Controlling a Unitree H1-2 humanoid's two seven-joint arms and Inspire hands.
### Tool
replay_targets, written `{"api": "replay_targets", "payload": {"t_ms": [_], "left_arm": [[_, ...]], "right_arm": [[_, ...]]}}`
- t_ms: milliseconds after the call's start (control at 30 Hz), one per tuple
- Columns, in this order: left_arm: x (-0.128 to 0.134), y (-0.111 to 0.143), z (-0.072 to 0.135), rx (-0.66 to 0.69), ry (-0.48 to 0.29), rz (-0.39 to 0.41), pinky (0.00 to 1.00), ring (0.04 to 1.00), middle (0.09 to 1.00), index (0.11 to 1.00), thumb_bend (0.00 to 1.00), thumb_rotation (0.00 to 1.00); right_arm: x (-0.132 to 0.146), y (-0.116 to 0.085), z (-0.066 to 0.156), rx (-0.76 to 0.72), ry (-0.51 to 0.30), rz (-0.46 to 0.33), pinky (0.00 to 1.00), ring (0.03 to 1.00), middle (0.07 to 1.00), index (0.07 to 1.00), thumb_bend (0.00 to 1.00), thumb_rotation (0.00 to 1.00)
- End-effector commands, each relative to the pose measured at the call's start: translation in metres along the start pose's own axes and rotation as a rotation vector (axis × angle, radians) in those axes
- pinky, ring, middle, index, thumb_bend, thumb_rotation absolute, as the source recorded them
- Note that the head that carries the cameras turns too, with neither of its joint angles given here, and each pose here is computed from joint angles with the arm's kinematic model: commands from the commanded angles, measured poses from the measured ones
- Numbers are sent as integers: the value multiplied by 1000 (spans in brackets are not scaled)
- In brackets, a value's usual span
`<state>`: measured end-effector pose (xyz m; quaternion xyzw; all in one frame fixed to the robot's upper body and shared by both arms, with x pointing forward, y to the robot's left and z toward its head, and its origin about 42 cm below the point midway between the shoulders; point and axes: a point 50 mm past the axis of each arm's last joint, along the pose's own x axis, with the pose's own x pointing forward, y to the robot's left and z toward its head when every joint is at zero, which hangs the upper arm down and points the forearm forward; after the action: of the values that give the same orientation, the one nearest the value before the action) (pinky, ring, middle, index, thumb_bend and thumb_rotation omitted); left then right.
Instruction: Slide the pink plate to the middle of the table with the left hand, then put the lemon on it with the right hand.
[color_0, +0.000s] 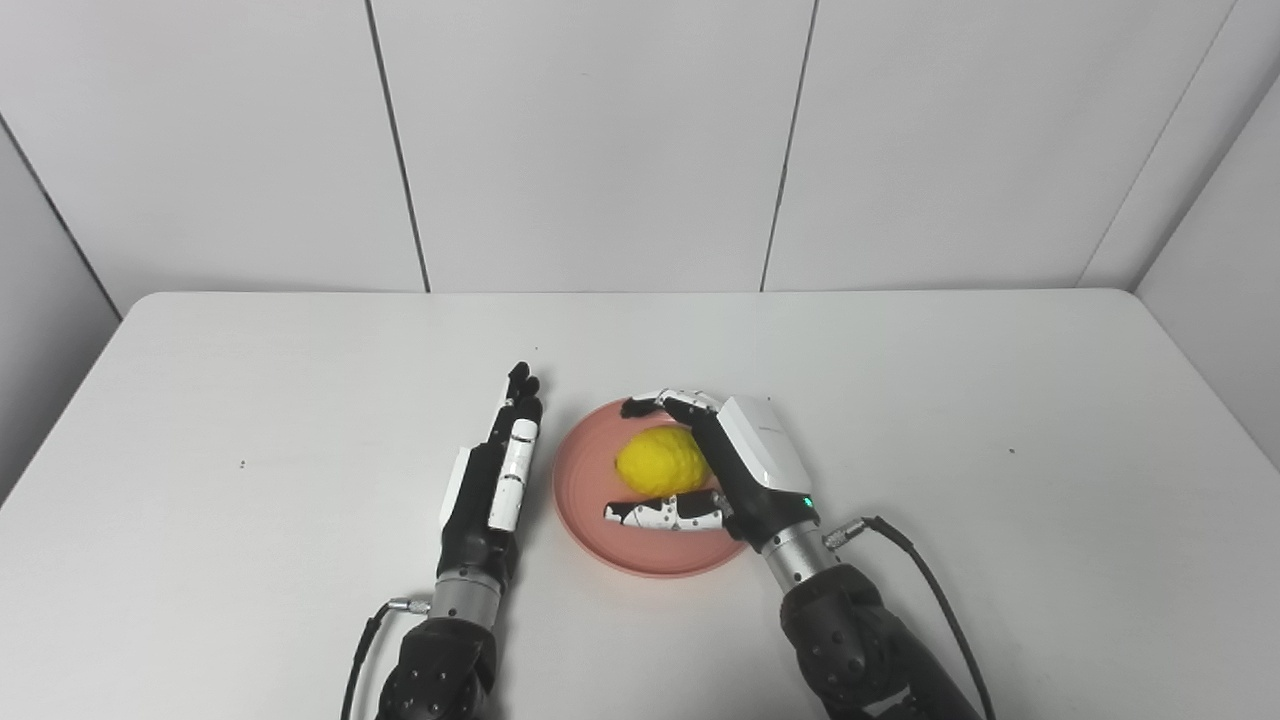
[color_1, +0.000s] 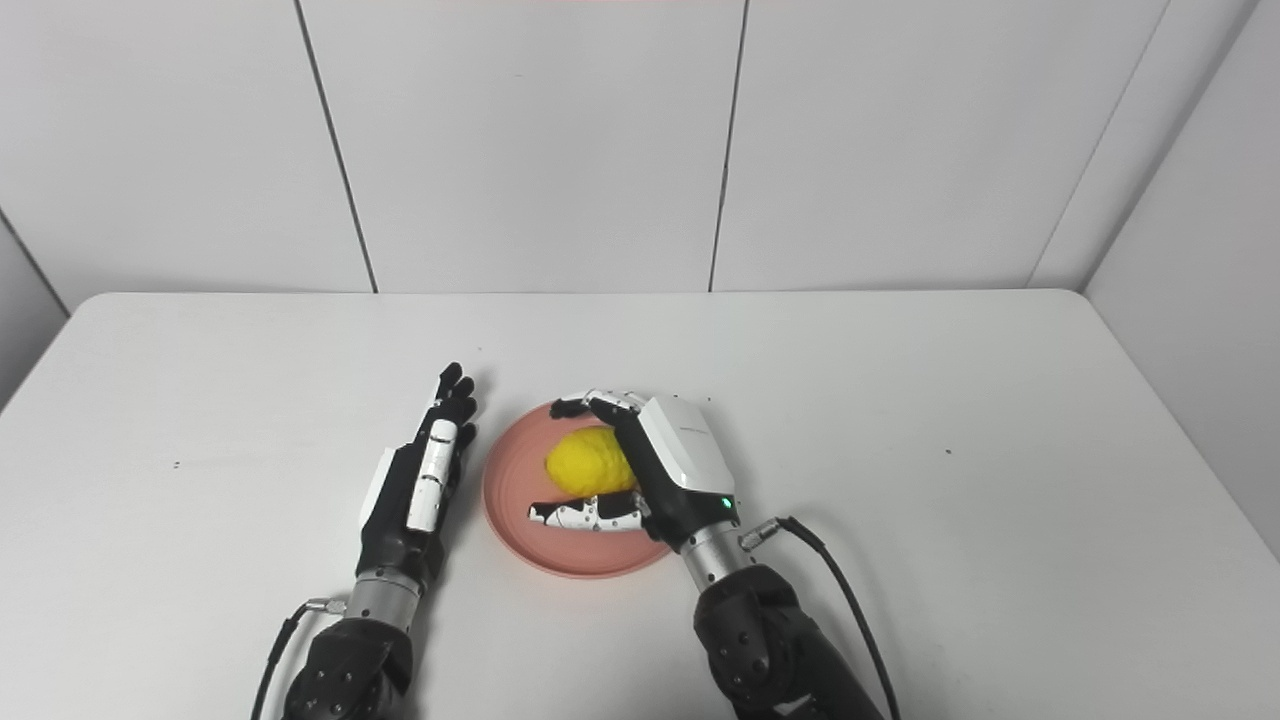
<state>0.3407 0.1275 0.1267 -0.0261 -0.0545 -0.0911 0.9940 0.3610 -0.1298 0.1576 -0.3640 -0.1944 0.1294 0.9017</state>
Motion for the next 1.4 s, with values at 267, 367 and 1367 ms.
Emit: {"api": "replay_targets", "payload": {"t_ms": [267, 367, 1367], "left_arm": [[4, -5, 8, -17, -49, -15, 1000, 1000, 1000, 1000, 493, 1000], [4, -4, 8, -15, -50, -15, 1000, 1000, 1000, 1000, 493, 1000], [7, 1, 3, -1, -82, 19, 1000, 1000, 1000, 1000, 498, 1000]], "right_arm": [[1, -13, 12, -32, -141, -44, 999, 997, 984, 993, 807, 798], [-1, -14, 12, -37, -147, -49, 1000, 1000, 999, 1000, 815, 844], [-16, -28, -12, 599, 21, -293, 1000, 1000, 1000, 1000, 847, 1000]]}}
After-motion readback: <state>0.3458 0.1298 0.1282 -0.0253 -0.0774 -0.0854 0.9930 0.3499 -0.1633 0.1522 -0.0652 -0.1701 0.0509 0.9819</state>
